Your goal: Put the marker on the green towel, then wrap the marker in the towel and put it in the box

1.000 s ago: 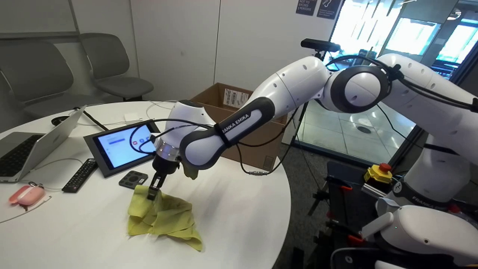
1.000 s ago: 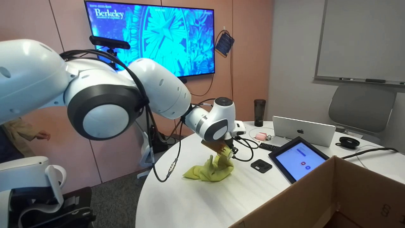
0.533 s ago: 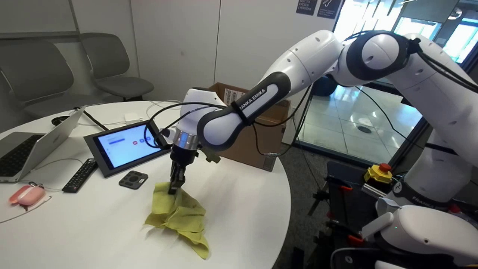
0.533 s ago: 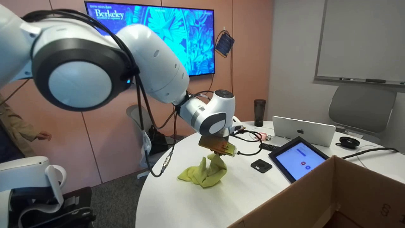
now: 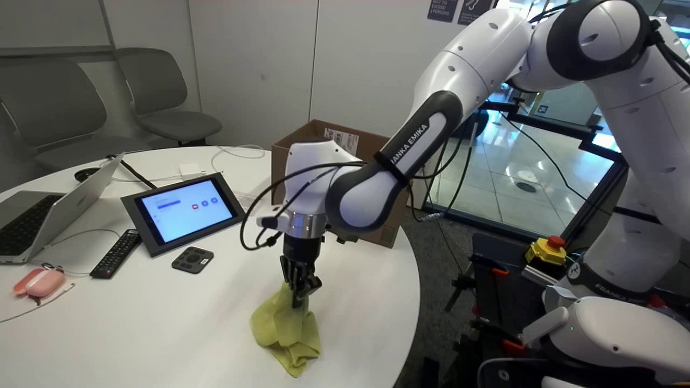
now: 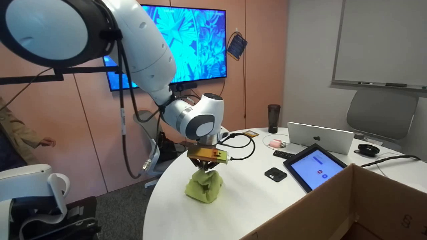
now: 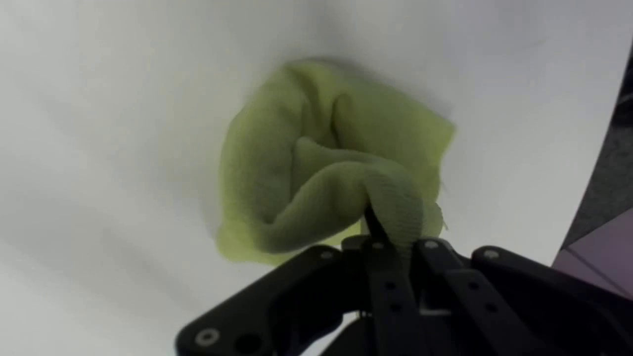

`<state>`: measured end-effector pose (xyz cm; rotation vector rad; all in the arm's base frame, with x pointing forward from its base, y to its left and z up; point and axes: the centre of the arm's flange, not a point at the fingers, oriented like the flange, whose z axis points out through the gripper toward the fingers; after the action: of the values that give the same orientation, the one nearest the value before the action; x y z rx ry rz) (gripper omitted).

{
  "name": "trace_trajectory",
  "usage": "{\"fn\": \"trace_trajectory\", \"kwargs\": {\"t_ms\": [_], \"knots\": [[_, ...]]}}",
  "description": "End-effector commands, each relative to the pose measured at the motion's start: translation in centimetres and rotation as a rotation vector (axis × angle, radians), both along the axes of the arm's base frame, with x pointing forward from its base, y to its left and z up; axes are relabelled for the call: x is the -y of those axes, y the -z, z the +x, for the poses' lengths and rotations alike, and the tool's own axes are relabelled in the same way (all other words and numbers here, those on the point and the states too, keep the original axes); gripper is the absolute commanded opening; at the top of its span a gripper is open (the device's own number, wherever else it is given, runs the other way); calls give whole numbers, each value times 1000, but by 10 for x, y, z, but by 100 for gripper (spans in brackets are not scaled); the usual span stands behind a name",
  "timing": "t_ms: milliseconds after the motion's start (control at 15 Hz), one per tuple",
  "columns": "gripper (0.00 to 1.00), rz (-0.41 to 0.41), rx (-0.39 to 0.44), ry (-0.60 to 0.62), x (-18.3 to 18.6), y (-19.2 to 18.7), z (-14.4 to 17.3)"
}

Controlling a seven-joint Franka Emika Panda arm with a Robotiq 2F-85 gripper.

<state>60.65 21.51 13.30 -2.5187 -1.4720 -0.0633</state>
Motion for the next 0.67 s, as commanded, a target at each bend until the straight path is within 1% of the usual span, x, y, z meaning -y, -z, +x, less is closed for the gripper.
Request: {"fn": "trace_trajectory", "kwargs": {"t_ms": [0, 67, 133, 200, 333, 400, 467, 533, 600], "knots": [[2, -74, -84, -95, -26, 20, -38], [2, -102, -104, -88, -33, 31, -44], [2, -103, -122, -100, -38, 36, -48], [2, -131, -126, -87, -43, 41, -52], [2, -156, -129, -71, -48, 43, -58], [17, -164, -125, -59, -49, 41, -60], [28, -170, -122, -44, -51, 38, -61], [31, -177, -117, -34, -50, 35, -63], [38, -182, -115, -25, -50, 31, -63]]}}
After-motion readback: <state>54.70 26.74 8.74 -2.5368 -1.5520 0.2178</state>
